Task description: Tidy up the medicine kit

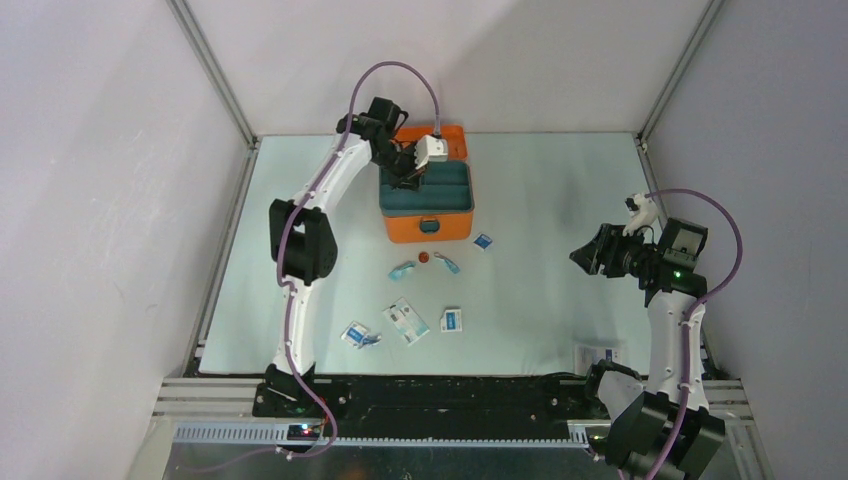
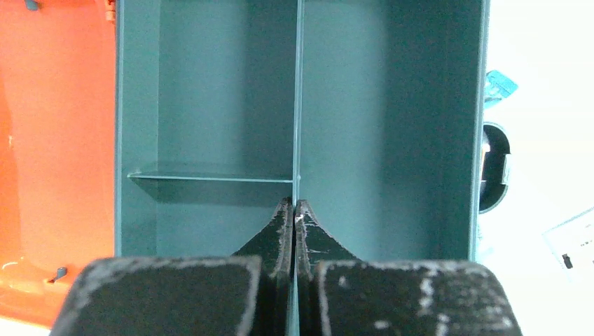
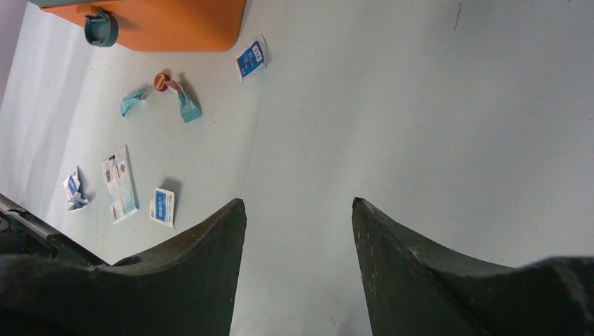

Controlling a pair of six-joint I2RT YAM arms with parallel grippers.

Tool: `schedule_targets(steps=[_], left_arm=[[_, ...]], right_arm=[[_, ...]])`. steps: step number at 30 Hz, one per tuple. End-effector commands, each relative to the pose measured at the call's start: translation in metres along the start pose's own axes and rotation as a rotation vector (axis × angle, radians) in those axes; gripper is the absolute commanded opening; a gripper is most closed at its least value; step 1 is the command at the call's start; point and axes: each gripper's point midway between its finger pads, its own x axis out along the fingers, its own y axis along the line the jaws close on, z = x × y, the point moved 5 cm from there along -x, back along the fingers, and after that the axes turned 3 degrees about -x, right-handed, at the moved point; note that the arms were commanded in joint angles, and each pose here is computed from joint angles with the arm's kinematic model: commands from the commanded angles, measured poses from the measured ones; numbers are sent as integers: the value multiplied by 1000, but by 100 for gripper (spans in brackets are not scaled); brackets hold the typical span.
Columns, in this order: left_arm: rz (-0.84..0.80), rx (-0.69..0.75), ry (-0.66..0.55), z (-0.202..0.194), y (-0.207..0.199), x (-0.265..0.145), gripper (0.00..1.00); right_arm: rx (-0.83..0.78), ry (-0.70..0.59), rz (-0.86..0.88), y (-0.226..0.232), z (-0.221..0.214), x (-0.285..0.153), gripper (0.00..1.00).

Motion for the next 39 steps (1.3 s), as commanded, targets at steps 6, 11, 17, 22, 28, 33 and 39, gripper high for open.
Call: schedule_targets(steps=[6,11,17,22,28,33,39], left_arm=[[-33,63,-27,7,0,9,0],[-60,67,-91,22,-6,6,0],[-56,115,-124,35,-14,-7,0],[-73,106,-160,38,-10,-3,0],[-100,72,-151,27,-5,15,0],[-128,47,-123,10,-8,25,0],[-139,36,-96,0,-10,30,2]], right_arm=[[-36,-27,9,2,5,-1,62],[-36,-27,14,2,6,0,62],[-36,-26,13,2,6,0,62],[-32,-24,9,1,5,0,62],[-32,-24,7,1,5,0,63],[-30,-22,9,1,5,1,63],[-32,-24,15,2,5,1,63]])
